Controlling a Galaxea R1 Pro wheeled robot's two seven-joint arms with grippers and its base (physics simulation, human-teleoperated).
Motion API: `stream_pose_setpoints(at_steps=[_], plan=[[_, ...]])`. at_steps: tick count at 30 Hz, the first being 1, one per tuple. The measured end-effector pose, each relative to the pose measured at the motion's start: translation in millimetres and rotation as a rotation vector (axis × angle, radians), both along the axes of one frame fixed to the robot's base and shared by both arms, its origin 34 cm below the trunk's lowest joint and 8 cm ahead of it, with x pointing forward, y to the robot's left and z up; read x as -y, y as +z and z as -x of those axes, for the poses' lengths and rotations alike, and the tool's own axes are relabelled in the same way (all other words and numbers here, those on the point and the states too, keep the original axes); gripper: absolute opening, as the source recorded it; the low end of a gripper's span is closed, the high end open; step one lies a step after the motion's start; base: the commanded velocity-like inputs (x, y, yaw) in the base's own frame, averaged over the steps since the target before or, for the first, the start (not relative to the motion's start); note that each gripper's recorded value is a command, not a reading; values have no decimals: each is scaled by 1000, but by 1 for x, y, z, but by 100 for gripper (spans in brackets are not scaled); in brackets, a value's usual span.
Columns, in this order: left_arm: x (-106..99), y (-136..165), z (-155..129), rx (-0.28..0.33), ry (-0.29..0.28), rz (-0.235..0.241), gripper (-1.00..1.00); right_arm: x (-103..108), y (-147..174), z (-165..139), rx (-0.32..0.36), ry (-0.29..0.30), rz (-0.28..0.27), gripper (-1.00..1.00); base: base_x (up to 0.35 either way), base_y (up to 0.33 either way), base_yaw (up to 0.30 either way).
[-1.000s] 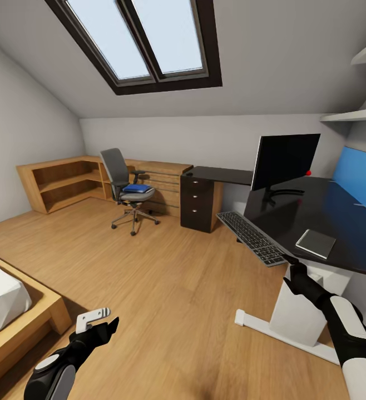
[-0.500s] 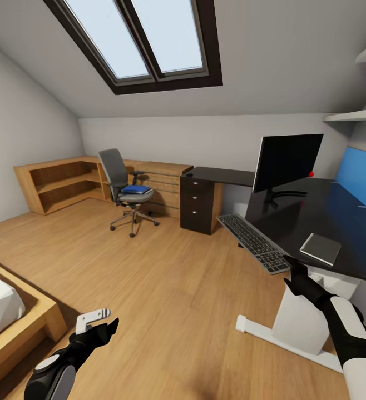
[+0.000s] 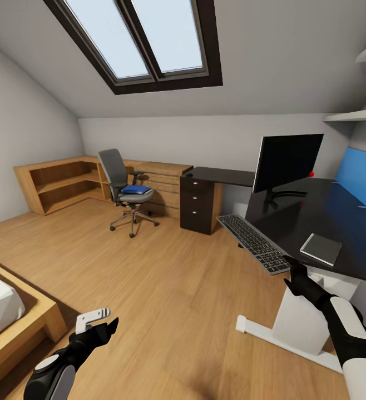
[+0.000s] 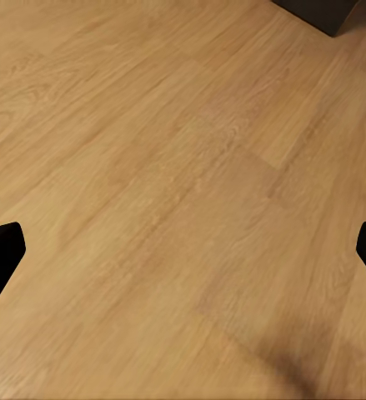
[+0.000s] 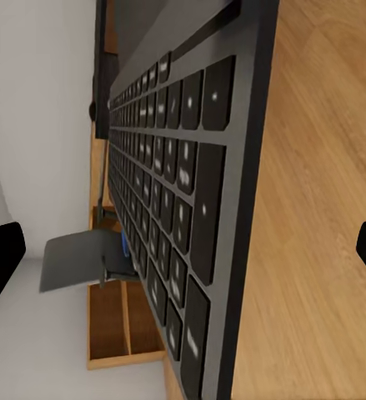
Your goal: In the bedroom, organize the workspace by keeping the computer under the desk, ensuring the monitor is on the desk, placing the keyboard on the desk next to the monitor, placing the mouse on the desk next to the keyboard, moving the folder from the swivel chair onto the desk next to the mouse, stacking the notebook on top of the folder with the pen on top of the notebook, and positioning the swivel chair next to the desk.
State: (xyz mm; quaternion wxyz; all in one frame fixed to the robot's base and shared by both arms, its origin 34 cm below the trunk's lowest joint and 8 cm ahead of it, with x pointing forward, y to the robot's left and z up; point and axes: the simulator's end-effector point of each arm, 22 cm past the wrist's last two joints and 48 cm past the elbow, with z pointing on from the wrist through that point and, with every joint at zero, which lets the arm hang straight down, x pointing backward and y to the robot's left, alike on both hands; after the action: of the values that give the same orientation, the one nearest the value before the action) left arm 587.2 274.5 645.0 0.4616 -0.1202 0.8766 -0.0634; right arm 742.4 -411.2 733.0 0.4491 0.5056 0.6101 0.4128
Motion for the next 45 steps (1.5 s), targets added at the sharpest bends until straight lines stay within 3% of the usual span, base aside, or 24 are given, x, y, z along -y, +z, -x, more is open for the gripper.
stream_pose_setpoints(at_steps=[15,45], plan=[[2,-18,3,9,1,3,100,0,-23,4,-1,-1,2,100,0,0,0],[-2,-20,4,3,2,-2,100,0,-23,4,-2,1,2,100,36,9,0]])
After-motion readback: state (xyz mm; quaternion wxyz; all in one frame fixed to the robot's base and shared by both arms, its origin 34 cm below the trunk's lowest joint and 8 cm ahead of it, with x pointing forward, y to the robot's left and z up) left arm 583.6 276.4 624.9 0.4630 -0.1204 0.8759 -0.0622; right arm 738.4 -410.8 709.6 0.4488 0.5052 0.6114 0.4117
